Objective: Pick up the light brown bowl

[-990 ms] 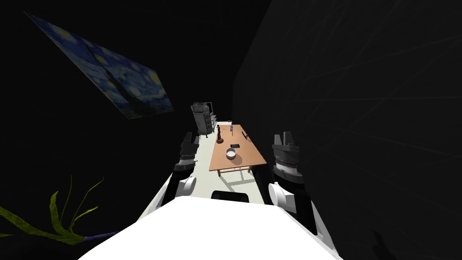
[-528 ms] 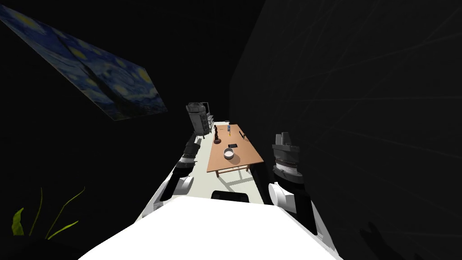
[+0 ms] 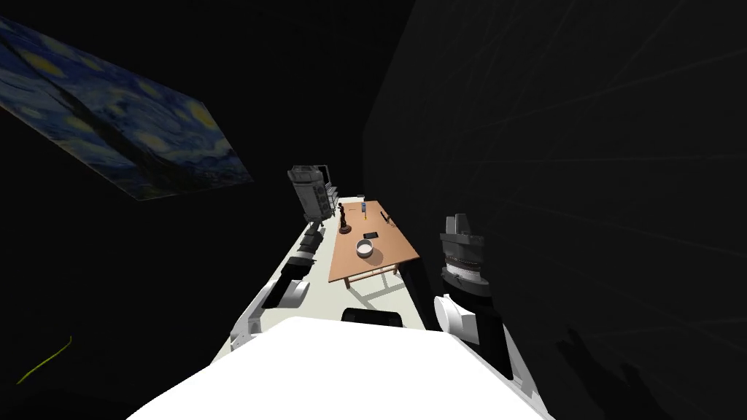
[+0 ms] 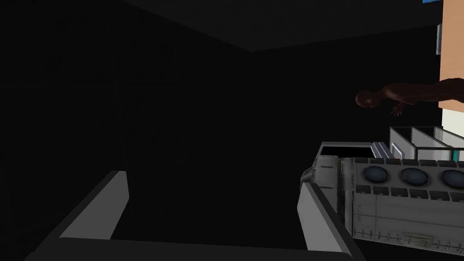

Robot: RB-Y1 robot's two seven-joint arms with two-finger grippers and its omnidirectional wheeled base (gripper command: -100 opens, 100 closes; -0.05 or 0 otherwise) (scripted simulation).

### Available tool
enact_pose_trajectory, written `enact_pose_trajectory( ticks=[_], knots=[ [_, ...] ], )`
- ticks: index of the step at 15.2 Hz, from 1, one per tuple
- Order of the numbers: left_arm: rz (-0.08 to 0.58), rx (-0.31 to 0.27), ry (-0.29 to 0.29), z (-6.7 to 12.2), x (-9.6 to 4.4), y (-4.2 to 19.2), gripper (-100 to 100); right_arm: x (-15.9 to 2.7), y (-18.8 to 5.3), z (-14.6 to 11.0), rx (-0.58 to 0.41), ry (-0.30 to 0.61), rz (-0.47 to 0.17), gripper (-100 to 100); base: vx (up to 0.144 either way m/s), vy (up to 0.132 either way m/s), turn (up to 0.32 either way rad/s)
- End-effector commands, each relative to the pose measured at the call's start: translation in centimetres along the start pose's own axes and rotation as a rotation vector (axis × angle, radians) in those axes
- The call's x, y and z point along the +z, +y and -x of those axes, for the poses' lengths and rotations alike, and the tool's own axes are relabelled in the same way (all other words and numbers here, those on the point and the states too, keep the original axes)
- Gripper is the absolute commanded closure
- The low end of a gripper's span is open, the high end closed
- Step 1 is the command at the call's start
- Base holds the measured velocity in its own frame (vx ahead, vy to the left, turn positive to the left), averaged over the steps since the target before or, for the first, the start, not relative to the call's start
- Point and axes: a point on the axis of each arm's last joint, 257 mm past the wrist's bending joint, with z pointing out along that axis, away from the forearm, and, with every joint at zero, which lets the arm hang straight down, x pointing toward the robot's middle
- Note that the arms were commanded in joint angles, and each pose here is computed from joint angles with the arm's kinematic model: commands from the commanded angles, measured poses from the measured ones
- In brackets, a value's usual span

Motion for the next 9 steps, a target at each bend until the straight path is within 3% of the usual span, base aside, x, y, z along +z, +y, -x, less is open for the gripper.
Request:
enact_pose_trajectory(
  ticks=[1, 2, 4, 5, 7, 9],
  knots=[
    [0.040, 0.003, -0.001, 0.1, 0.1, 1.2, -100, 0.0, 0.0, 0.0, 0.000, 0.000, 0.000, 0, 0.003, -0.002, -0.057],
    [0.080, 0.010, -0.003, 0.7, 0.3, 2.7, -100, 0.0, 0.0, 0.0, 0.000, 0.000, 0.000, 0, 0.004, -0.008, -0.187],
    [0.101, 0.010, -0.005, 0.8, 0.2, 3.3, -100, 0.0, 0.0, 0.0, 0.000, 0.000, 0.000, 0, 0.005, -0.002, -0.108],
    [0.145, 0.016, -0.010, 1.5, 0.4, 4.9, -100, 0.0, 0.0, 0.0, 0.000, 0.000, 0.000, 0, 0.004, -0.007, -0.135],
    [0.166, 0.016, -0.012, 1.6, 0.3, 5.4, -100, 0.0, 0.0, 0.0, 0.000, 0.000, 0.000, 0, 0.005, -0.004, -0.120],
    [0.232, 0.019, -0.024, 2.4, 0.3, 7.5, -100, 0.0, 0.0, 0.0, 0.000, 0.000, 0.000, 0, 0.006, -0.006, -0.182]
  ],
)
